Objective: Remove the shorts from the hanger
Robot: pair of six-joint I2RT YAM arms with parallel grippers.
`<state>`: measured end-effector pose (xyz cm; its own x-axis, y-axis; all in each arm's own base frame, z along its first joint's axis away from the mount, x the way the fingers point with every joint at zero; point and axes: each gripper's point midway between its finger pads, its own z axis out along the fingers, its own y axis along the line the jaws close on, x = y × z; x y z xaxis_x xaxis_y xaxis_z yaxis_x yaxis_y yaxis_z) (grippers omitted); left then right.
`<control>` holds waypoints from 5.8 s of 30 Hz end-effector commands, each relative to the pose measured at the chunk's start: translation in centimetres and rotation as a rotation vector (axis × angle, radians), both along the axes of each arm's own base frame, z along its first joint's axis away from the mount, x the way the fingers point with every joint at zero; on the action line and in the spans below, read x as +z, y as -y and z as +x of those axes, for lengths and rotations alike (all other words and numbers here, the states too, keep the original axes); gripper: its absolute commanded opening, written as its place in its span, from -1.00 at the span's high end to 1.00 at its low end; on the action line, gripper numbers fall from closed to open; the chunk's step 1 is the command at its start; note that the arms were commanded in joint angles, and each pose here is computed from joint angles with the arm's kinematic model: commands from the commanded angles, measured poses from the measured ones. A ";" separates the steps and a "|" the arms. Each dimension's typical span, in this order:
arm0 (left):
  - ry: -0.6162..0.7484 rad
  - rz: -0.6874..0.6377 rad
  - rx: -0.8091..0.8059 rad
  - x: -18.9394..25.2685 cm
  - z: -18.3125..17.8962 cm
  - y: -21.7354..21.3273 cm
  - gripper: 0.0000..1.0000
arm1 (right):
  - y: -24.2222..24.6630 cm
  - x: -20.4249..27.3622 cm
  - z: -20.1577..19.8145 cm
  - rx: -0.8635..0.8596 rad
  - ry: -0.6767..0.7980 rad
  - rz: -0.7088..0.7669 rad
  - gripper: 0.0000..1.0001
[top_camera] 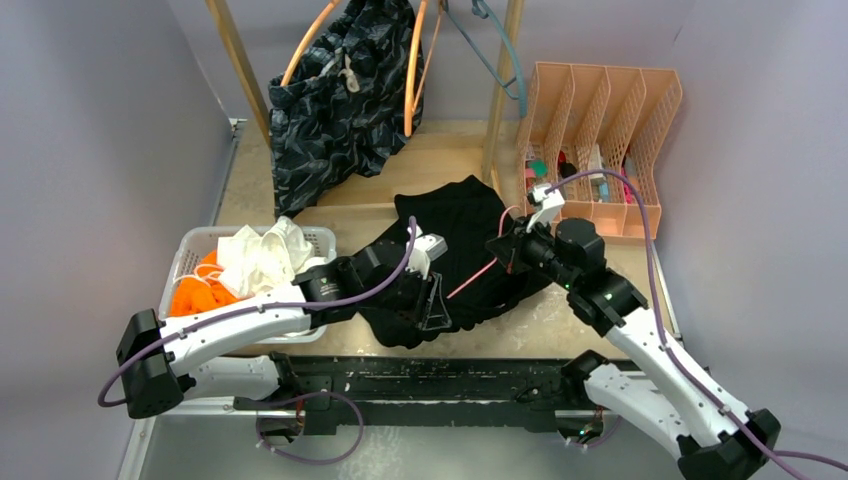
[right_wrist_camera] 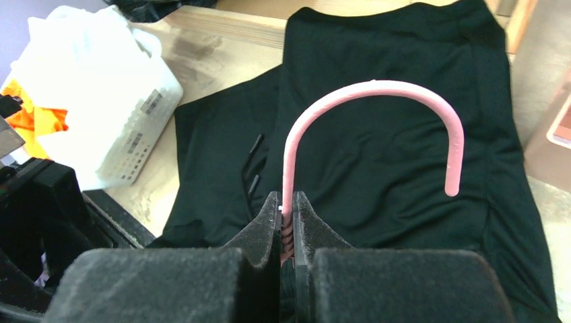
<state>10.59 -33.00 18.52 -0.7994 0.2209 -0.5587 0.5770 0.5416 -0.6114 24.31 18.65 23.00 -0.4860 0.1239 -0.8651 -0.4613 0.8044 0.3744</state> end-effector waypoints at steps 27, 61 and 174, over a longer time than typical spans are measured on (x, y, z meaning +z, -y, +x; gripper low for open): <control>0.167 0.153 0.227 0.9 7.4 3.0 0.03 | 4.2 0.1 2.2 -0.296 -0.025 -0.051 1.00; 0.329 0.293 0.544 2.8 10.7 -4.5 1.00 | 6.2 -5.2 2.1 -0.443 -0.184 -0.122 1.00; 0.119 0.159 0.078 1.8 2.0 -4.5 1.00 | 10.0 -8.6 -0.5 -0.774 -0.365 -0.022 -0.61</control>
